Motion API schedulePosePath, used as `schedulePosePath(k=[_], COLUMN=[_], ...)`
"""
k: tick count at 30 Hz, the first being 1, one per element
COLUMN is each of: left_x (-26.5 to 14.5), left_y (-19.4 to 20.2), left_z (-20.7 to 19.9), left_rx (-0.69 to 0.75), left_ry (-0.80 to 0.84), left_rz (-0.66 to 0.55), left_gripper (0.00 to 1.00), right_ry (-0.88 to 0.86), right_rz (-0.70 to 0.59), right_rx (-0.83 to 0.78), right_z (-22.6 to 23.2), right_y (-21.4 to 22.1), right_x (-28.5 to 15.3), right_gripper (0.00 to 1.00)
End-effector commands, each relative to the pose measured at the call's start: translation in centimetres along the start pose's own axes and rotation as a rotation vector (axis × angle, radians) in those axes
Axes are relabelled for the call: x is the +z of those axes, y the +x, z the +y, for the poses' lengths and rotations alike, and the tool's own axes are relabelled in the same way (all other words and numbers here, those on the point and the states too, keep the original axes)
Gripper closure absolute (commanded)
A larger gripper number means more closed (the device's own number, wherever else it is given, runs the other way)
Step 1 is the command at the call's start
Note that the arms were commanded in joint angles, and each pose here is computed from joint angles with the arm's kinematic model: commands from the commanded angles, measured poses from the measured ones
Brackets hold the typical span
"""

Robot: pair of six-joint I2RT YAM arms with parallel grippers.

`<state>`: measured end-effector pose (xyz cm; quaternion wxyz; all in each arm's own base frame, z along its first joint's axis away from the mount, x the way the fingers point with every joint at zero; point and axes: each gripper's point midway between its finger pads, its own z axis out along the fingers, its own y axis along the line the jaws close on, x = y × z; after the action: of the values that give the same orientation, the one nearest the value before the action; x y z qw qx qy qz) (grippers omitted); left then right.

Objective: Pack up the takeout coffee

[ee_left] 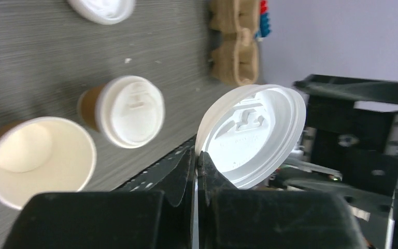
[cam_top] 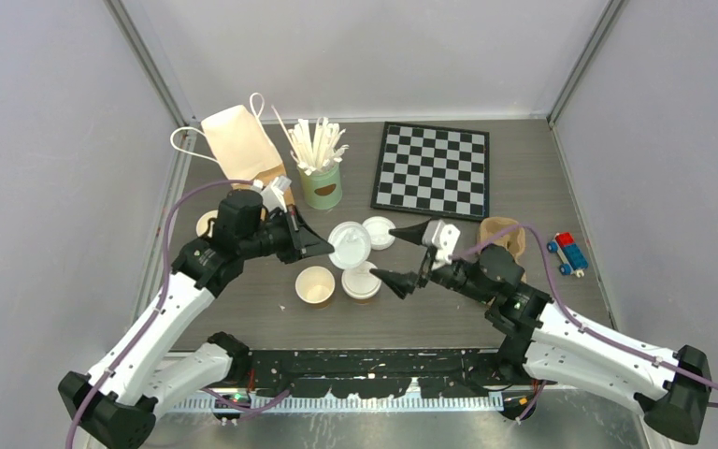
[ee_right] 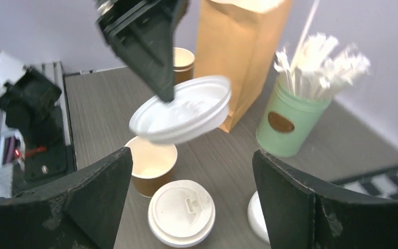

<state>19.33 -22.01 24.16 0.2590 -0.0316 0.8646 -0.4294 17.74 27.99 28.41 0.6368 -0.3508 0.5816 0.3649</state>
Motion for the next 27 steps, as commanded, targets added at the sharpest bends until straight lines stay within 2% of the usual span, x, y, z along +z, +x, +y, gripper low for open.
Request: schedulePosePath(k=[1, 5, 9, 27], left_x=[-1.7, -2.5, -3.2, -3.3], left_y=[0.3, 1.2, 1.5, 1.9], left_z=[-4.9, -7.0, -8.5, -8.9], left_rx=[-0.034, -0.082, -0.125, -0.192], left_ry=[0.233, 0.363, 0.460, 0.495], left_rz=[0.022, 0.080, 0.109, 0.154], left_gripper=[1.00, 1.00, 1.00, 1.00], right_ry=[-0.188, -0.234, -0.231, -0.175], right_rz=[-0.309, -0.335, -0.377, -0.499], right_rx=[-0.391, -0.499, -0.541, -0.563], right_z=[3.0, 3.7, 3.7, 3.6], right_y=[-4.9, -4.9, -5.7, -6.8], right_x=[-1.3, -1.3, -0.4, 2.1], right_gripper=[0.09, 0.09, 0.09, 0.10])
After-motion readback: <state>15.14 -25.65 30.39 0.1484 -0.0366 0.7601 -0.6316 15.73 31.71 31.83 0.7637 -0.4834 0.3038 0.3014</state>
